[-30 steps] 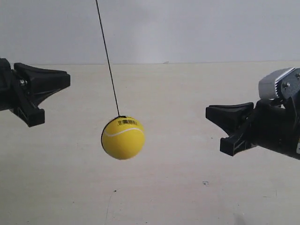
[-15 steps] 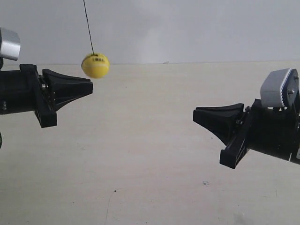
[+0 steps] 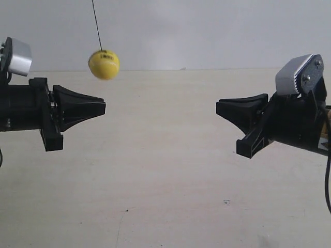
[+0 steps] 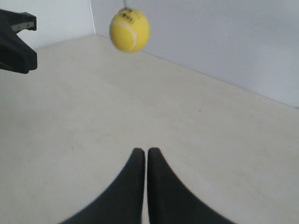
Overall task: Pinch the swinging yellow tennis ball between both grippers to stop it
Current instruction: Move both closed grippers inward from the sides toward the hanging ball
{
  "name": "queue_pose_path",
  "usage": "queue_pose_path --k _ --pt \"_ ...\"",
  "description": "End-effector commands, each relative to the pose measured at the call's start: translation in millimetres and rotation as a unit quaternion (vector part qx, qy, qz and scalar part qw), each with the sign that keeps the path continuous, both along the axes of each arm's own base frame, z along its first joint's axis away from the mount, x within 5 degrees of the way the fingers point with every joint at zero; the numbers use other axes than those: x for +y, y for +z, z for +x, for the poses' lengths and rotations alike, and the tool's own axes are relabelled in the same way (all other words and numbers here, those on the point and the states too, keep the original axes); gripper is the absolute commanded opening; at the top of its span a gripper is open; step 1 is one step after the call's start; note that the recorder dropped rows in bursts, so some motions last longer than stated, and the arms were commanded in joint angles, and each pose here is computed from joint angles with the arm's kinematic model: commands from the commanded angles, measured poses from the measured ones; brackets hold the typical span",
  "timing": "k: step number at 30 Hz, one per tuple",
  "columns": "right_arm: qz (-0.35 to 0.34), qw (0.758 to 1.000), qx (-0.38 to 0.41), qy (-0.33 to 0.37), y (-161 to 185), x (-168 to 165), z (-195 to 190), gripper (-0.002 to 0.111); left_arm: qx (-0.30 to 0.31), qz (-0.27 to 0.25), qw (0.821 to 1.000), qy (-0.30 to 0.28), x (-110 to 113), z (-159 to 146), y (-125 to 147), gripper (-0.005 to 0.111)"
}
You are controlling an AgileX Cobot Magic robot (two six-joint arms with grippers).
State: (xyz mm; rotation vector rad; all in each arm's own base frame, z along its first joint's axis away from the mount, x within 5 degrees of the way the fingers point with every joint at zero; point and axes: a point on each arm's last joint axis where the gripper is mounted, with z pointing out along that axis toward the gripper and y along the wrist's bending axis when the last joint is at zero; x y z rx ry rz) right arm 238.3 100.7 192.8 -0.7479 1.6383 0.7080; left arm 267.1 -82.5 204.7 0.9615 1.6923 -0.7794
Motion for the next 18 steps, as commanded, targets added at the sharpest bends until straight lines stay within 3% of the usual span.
queue_pose_path --k 1,11,18 --pt "-0.004 1.0 -0.001 0.001 0.8 0.5 1.0 0.0 -0.002 0.027 1.0 0.014 2.9 2.5 -1.1 0.005" --pt "0.017 0.999 0.035 0.018 -28.9 4.8 8.9 0.0 -0.029 0.017 0.998 0.044 5.6 -2.2 22.4 0.005" --pt "0.049 0.996 0.044 0.063 -42.6 25.1 25.0 0.0 -0.053 -0.009 0.998 0.043 3.7 3.4 20.1 0.005"
